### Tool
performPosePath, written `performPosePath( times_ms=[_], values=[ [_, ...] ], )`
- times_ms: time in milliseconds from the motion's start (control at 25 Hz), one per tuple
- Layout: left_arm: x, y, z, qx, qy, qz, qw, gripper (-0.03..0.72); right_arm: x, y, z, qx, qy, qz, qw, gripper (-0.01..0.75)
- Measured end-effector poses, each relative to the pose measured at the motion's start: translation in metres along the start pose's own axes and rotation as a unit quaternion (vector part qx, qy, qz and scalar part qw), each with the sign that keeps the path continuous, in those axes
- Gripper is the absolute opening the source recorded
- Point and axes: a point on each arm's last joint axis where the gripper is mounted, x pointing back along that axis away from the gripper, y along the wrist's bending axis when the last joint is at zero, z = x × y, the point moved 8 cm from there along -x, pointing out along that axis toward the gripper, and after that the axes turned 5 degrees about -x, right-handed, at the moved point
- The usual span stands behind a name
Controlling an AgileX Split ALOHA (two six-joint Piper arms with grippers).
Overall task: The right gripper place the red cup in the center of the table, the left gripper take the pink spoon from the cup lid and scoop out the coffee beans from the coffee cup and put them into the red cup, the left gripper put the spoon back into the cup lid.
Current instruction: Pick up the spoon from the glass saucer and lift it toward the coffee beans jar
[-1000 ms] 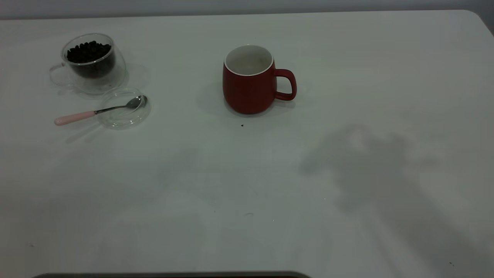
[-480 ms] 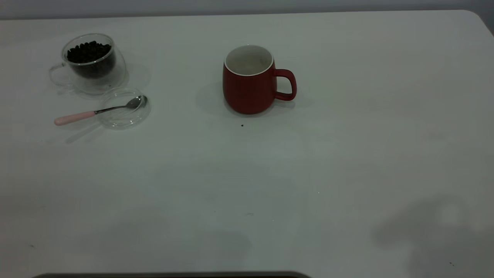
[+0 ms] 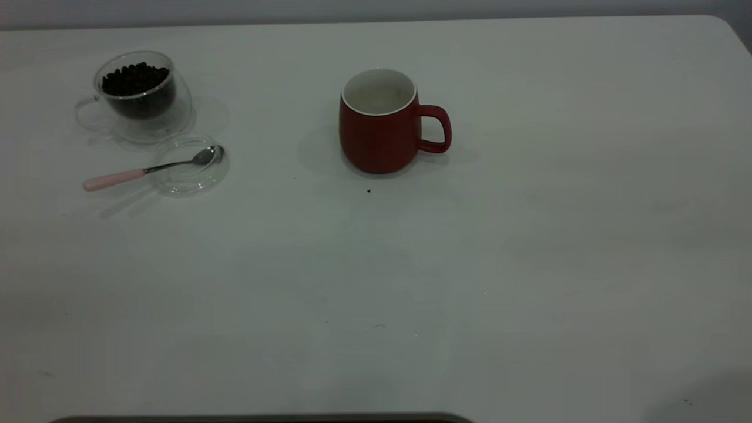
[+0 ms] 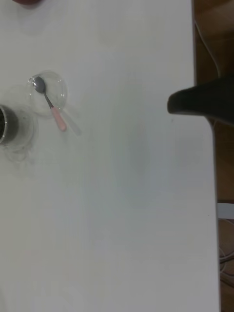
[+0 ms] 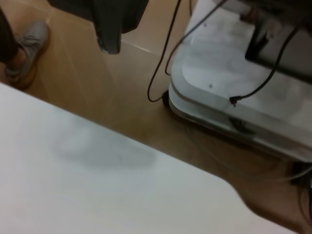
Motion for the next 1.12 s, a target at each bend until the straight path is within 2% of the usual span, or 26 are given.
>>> performPosePath(
  times_ms=[120, 280, 600, 760, 1120],
  values=[
    [0.000, 0.000, 0.000, 0.000, 0.000, 0.000, 1.000, 0.575, 0.002, -0.012, 0.011, -0.038, -0.053, 0.005, 0.998, 0.586],
    [0.000, 0.000, 0.000, 0.000, 0.000, 0.000, 1.000, 0.575, 0.009, -0.026, 0.031, -0.096, -0.120, 0.022, 0.988, 0.586],
    [0.000, 0.000, 0.000, 0.000, 0.000, 0.000, 1.000, 0.575, 0.030, -0.043, 0.053, -0.177, -0.254, 0.077, 0.948, 0.586],
    [0.000, 0.000, 0.000, 0.000, 0.000, 0.000, 1.000, 0.575, 0.032, -0.045, 0.058, -0.187, -0.290, 0.089, 0.934, 0.586],
    [0.000, 0.000, 0.000, 0.000, 0.000, 0.000, 1.000, 0.575, 0.039, -0.042, 0.061, -0.173, -0.328, 0.095, 0.924, 0.586]
  ],
)
